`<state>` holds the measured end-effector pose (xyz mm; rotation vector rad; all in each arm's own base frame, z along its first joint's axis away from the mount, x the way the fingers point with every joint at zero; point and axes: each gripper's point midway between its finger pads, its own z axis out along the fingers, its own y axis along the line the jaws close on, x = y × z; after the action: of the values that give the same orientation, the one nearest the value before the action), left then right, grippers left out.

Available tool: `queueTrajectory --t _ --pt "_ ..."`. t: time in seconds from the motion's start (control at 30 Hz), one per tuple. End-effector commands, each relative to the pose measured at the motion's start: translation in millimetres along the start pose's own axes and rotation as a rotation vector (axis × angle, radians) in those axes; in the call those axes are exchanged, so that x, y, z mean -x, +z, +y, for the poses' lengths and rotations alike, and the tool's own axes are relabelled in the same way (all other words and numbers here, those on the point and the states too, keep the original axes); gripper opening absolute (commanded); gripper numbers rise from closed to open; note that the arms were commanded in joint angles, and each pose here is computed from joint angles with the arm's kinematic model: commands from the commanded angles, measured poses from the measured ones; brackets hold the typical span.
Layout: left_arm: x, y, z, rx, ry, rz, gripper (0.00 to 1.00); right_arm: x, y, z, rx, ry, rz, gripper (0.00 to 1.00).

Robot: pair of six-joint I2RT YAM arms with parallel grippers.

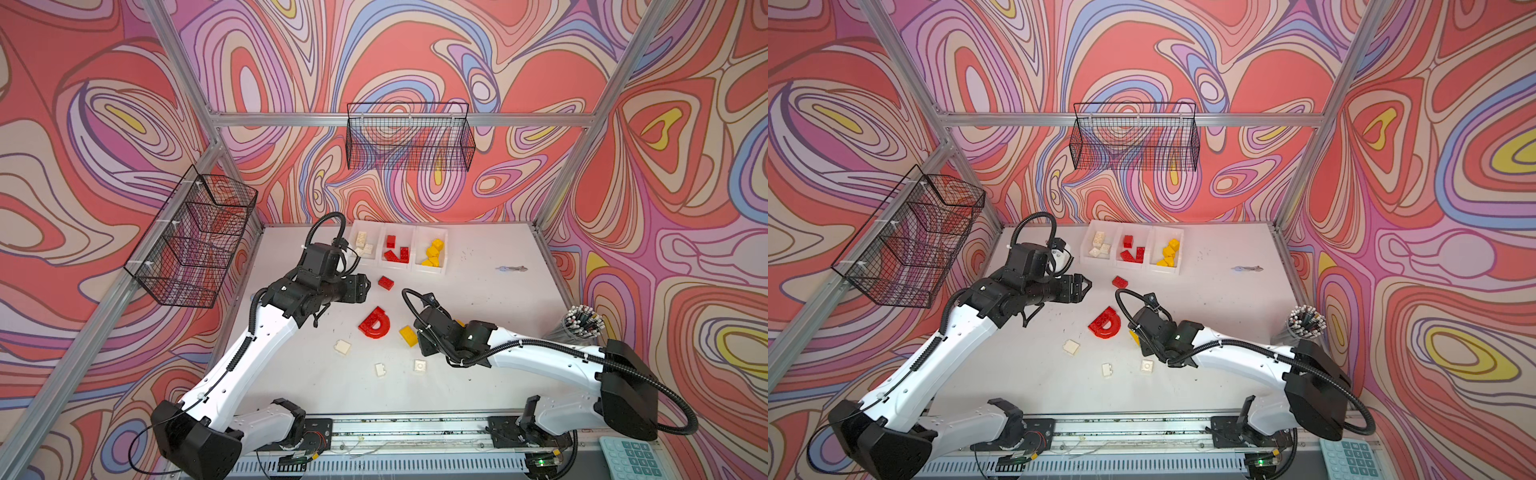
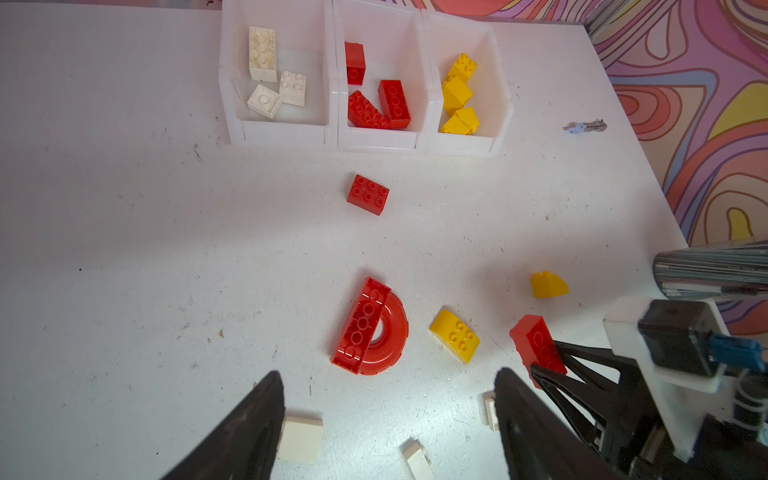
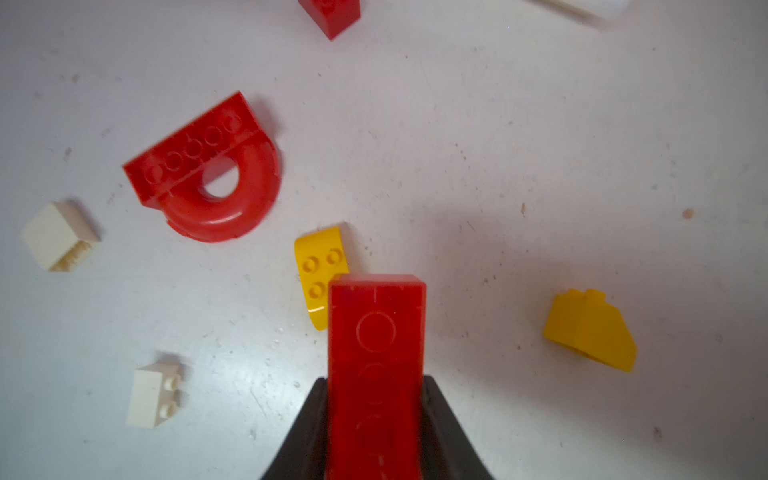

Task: Sort the legos into containers by color
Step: Pick up the lego from the center of the table, then place the lego in the container.

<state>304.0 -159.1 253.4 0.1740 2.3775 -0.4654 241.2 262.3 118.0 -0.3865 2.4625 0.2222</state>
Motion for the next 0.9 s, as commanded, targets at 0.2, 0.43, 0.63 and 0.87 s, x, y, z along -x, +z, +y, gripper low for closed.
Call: queueTrajectory --t 0.2,0.43,0.63,0.87 --pt "2 -12 -2 -0.012 0.019 -0.026 0.8 68 9 35 0.081 -0.049 -0.079 0.3" --pt "5 -18 -2 -0.014 0.026 -0.048 0.8 107 29 41 0.171 -0.009 -0.092 0.29" --pt "5 -22 4 0.024 0.035 -0.056 0.8 147 50 32 0.259 0.083 -0.116 0.29" --pt "6 -23 5 0.036 0.041 -0.065 0.8 181 87 12 0.289 0.151 -0.124 0.29"
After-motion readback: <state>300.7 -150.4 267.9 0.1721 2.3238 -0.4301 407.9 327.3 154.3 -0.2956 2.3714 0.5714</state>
